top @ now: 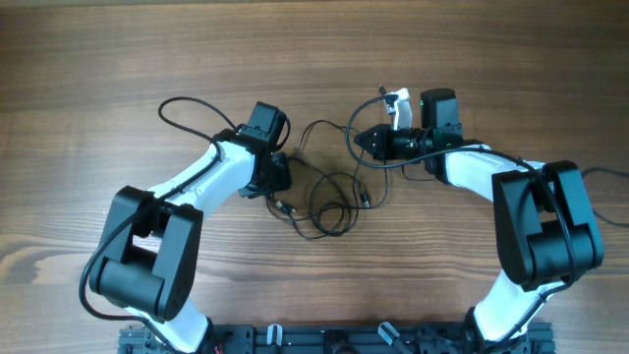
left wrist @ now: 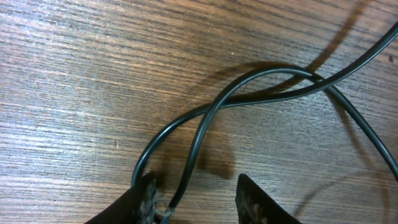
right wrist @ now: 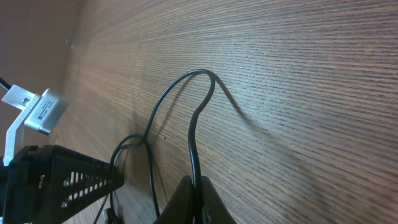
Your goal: Untangle cables
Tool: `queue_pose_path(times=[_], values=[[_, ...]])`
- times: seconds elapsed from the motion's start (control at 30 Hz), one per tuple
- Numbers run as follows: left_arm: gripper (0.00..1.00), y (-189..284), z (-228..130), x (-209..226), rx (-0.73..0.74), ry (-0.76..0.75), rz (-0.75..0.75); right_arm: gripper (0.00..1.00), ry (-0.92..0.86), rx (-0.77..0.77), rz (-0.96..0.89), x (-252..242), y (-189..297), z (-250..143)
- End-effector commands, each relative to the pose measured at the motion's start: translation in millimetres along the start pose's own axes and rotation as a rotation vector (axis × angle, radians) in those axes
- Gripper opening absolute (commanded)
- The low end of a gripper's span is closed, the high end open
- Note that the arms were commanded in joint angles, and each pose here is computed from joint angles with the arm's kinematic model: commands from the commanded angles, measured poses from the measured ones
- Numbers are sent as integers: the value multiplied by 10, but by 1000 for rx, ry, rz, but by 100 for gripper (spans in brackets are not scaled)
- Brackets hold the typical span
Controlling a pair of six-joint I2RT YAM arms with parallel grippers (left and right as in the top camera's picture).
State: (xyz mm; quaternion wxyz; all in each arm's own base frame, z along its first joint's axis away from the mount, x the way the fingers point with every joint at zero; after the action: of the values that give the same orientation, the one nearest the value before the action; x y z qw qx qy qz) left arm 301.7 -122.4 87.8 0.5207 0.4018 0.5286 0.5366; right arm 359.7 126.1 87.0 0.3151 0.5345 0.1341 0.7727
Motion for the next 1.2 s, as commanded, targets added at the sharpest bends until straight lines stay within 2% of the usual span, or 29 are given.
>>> queue_pose_path(times=[0.0, 0.13, 0.17, 0.3, 0.43, 0.53, 0.67, 0.83, 0.97, 1.03, 1.17], values=[[32, -44, -30, 30, 6, 8, 26, 4, 27, -10, -4, 31, 10, 28], [6, -93, -58, -25, -1, -4, -19, 4, 26, -10, -3, 32, 10, 27], [4, -114, -71, -36, -7, -9, -27, 4, 26, -9, -4, 31, 10, 26], [4, -115, -95, -28, -3, -11, -25, 4, 22, -6, -5, 29, 12, 20], [4, 233, 45, 178, -19, 71, -18, 5, 64, -67, 6, 192, 218, 160], [4, 475, 143, 384, -79, 142, -33, 4, 143, -197, 16, 489, 614, 382], [4, 584, 205, 625, -101, 222, -25, 4, 253, -446, -43, 913, 1317, 612], [4, 592, 242, 905, -93, 312, 1, 4, 292, -824, -256, 1266, 2359, 628], [4, 611, 283, 1107, -107, 376, 21, 4, 208, -1047, -488, 1280, 3030, 415], [4, 623, 294, 1231, -114, 412, 46, 4, 141, -1115, -604, 1208, 3263, 294], [4, 652, 297, 1503, -130, 528, 109, 4, 38, -1131, -719, 1026, 3473, 144]])
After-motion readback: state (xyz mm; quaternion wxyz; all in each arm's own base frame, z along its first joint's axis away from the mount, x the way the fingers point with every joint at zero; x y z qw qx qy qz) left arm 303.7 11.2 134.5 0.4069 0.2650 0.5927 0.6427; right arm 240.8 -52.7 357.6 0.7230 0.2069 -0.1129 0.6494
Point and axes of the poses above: each gripper's point midway between its finger pads, its own y axis back along the fingers, its own x axis along the line the jaws close on, z = x × y, the point moved 9 cm from there along y, back along the fingers, and after that the axes turned 4 degrees about -y, right-handed, at the moved point
